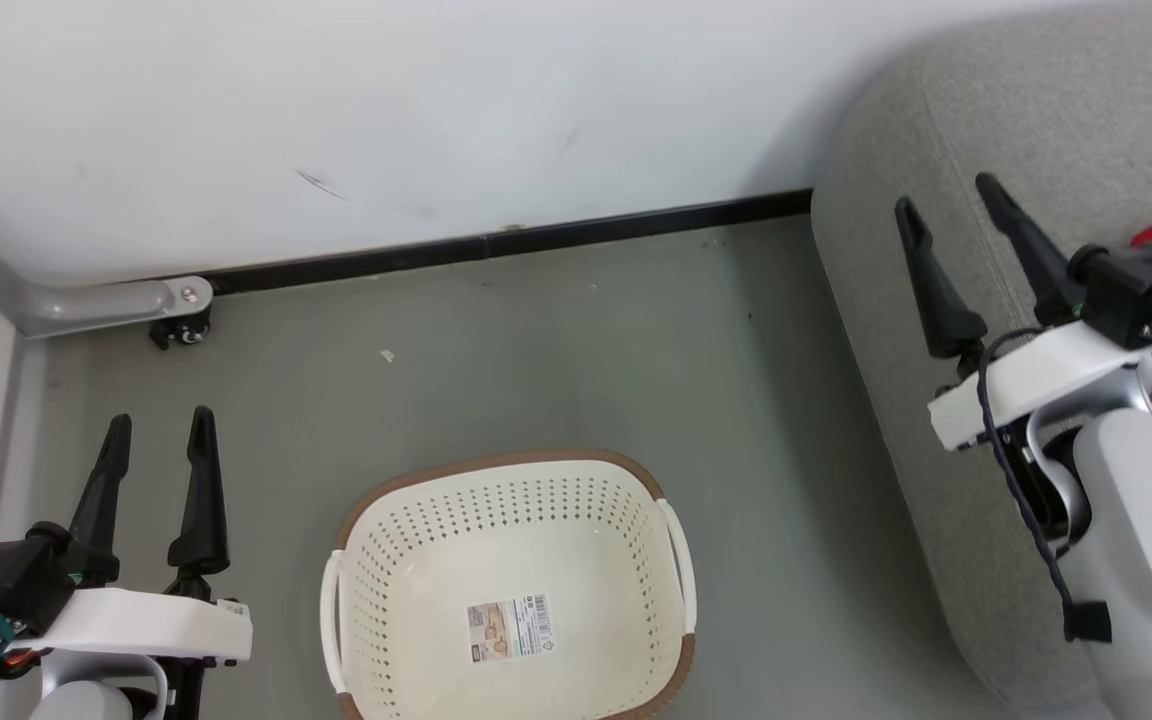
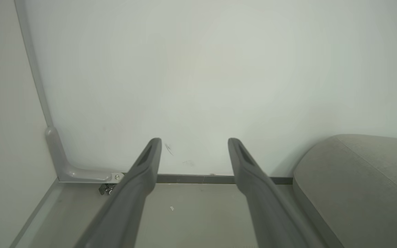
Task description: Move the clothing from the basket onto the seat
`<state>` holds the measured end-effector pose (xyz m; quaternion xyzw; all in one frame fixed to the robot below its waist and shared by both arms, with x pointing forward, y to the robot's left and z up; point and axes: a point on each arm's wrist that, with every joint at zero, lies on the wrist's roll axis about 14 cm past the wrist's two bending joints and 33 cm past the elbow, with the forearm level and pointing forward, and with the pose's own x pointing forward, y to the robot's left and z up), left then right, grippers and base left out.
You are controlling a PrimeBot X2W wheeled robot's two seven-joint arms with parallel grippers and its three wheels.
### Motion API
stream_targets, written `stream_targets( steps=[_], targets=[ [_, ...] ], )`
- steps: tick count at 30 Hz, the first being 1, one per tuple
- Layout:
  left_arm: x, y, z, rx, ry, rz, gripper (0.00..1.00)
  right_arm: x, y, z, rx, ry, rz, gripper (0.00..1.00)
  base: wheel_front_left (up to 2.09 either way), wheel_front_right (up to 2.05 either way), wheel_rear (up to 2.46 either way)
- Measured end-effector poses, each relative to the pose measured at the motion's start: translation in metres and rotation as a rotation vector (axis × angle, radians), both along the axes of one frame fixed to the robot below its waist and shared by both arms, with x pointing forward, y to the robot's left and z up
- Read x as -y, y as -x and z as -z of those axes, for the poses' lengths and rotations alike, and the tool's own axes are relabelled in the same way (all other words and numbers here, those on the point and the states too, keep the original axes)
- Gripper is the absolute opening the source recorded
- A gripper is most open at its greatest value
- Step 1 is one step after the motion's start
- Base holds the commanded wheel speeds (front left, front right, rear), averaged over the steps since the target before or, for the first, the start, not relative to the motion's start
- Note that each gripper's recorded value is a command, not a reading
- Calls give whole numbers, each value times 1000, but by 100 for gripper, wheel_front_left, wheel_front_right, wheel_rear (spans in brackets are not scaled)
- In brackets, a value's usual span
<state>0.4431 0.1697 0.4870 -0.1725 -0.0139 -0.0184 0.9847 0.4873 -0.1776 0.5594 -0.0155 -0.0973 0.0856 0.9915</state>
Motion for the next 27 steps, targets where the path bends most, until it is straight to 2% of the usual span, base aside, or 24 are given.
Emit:
stream_targets(
  steps=[10, 18, 27],
  targets=[
    [-13, 23, -25, 70, 11, -29, 100, -14, 27, -11, 40, -20, -42, 100, 0, 0, 0],
    [-8, 43, -27, 78, -2, 14, 100, -10, 55, 0, 17, -42, -20, 100, 0, 0, 0],
    [-10, 59, -26, 74, -32, 18, 100, 0, 76, -13, 62, -86, 25, 100, 0, 0, 0]
  ],
)
